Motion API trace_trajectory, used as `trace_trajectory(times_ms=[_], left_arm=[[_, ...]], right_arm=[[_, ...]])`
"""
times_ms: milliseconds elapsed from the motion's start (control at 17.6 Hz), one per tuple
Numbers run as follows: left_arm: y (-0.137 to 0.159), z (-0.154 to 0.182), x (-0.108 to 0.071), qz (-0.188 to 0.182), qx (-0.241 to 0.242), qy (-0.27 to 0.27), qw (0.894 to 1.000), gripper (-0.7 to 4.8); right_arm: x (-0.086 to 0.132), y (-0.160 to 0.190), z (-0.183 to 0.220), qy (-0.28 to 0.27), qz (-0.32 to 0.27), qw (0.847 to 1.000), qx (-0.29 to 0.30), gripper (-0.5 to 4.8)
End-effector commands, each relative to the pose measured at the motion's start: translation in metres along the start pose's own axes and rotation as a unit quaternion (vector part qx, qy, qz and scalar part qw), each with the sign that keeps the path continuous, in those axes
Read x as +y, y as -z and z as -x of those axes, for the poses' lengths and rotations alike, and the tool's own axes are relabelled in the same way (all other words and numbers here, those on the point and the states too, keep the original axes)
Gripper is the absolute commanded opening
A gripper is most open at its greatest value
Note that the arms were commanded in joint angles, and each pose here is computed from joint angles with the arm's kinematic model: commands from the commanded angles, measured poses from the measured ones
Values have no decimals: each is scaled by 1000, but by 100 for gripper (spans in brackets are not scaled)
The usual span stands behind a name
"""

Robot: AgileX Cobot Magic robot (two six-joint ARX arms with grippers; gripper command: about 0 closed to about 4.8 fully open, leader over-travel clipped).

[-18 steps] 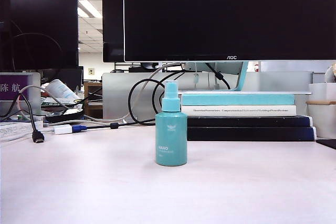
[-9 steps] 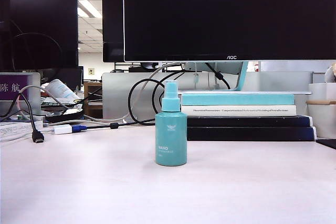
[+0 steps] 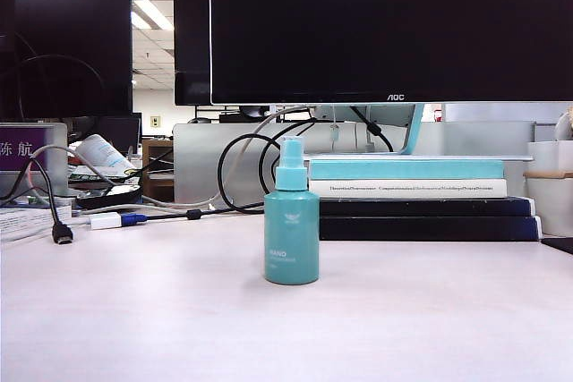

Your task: Pick up the sprayer with the left hand and remove the lid with the right hand then place it on the table.

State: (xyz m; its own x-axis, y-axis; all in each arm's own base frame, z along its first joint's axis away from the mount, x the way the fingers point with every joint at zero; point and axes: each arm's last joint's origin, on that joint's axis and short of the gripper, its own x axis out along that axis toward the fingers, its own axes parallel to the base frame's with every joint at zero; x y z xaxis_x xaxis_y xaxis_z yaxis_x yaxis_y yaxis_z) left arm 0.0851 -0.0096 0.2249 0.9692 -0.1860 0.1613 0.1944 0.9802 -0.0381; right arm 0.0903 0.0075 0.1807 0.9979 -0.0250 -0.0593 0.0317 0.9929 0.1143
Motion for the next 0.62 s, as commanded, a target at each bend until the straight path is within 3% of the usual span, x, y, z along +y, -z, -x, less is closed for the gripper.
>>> trace_trajectory(times_ms=[57,227,397,511,624], left_arm=[[-29,-15,-2,-27,22,45,998,-2],[-49,-50,-5,-85,68,148,983,-2],[-40,-92,-4,-84,118,237,961,6],[-22,-113,-6,-76,118,350,926,36],[-12,-120,-6,-88,121,390,909,37]], right_arm=[[2,-31,7,9,-18,996,-83,-6],[3,-48,8,13,-19,996,-87,-5],[9,-68,1,-18,-13,998,-65,-6],[16,-88,-11,-65,-4,997,-35,-6],[23,-102,-26,-99,2,995,-2,-5]])
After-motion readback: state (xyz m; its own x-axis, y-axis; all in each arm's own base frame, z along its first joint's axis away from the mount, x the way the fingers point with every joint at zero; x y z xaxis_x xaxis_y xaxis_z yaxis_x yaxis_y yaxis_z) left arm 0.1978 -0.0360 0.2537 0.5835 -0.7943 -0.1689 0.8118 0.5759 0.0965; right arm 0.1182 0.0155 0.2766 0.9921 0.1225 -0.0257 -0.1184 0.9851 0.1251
